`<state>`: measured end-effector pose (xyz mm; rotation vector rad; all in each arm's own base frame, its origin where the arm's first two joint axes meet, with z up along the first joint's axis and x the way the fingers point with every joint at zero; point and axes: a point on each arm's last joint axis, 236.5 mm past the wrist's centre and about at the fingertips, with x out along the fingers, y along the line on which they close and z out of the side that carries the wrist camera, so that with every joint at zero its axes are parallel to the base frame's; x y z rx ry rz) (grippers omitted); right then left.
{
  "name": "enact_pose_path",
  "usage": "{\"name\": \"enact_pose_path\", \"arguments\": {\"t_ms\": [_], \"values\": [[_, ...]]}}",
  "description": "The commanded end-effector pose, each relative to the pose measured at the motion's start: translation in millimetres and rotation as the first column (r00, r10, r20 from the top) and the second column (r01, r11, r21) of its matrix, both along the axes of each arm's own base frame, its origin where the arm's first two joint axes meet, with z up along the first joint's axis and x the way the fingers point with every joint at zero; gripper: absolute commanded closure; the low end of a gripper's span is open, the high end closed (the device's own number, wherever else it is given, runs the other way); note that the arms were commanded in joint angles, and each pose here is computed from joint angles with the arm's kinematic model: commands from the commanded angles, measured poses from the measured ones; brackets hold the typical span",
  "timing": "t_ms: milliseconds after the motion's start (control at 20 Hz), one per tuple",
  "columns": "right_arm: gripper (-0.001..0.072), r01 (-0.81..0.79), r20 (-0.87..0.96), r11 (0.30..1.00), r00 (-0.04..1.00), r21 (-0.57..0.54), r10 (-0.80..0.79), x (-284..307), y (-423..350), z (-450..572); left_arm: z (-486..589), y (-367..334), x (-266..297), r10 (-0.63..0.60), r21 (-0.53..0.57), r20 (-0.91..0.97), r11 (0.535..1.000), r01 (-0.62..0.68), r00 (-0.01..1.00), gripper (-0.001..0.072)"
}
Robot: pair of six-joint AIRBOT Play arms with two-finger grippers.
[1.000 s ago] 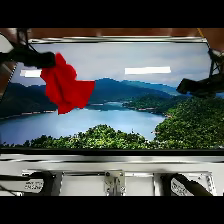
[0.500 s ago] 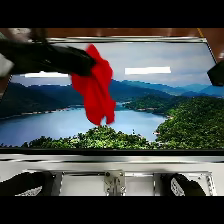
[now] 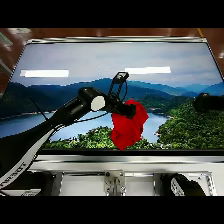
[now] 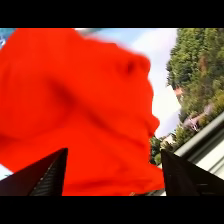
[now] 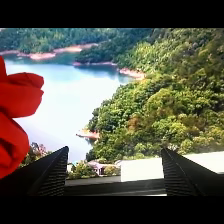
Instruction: Fold the shirts.
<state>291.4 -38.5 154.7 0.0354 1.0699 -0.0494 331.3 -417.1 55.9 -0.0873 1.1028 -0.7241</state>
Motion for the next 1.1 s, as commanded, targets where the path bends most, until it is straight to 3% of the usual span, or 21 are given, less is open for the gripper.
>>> {"name": "enact_pose_path", "arguments": {"t_ms": [0, 200, 350, 500, 650, 900, 1050], "values": [[0.0029, 0.016, -0.072, 1.0, 0.997, -0.009, -0.016, 5, -7, -47, 1, 45, 20, 0.071, 0.055, -0.089, 0.996, -0.067, 0.993, -0.0003], [0.0029, 0.046, -0.13, 0.996, 0.99, -0.082, -0.056, 19, -34, -71, 20, 151, 24, 0.087, 0.192, -0.146, 0.98, -0.058, 0.985, -0.0002], [0.0029, 0.069, -0.204, 0.994, 0.978, 0.086, -0.051, 29, -23, -103, -16, 187, -17, 0.123, 0.241, -0.248, 0.968, -0.062, 0.961, 0.0001], [0.0029, 0.08, -0.252, 0.936, 0.968, 0.343, 0.01, 43, 4, -130, -72, 155, -79, 0.152, 0.069, -0.443, 0.988, -0.135, 0.884, 0.0001], [0.0028, 0.066, -0.269, 0.852, 0.959, 0.519, 0.089, 52, 31, -143, -109, 118, -112, 0.169, -0.072, -0.554, 0.966, -0.249, 0.815, 0.0], [0.0028, 0.092, -0.307, 0.801, 0.944, 0.591, 0.118, 60, 42, -167, -139, 68, -115, 0.249, -0.107, -0.594, 0.918, -0.382, 0.765, 0.0001], [0.0028, 0.102, -0.336, 0.794, 0.932, 0.599, 0.134, 59, 42, -181, -149, 48, -112, 0.251, -0.106, -0.604, 0.915, -0.388, 0.757, 0.0001]]}}
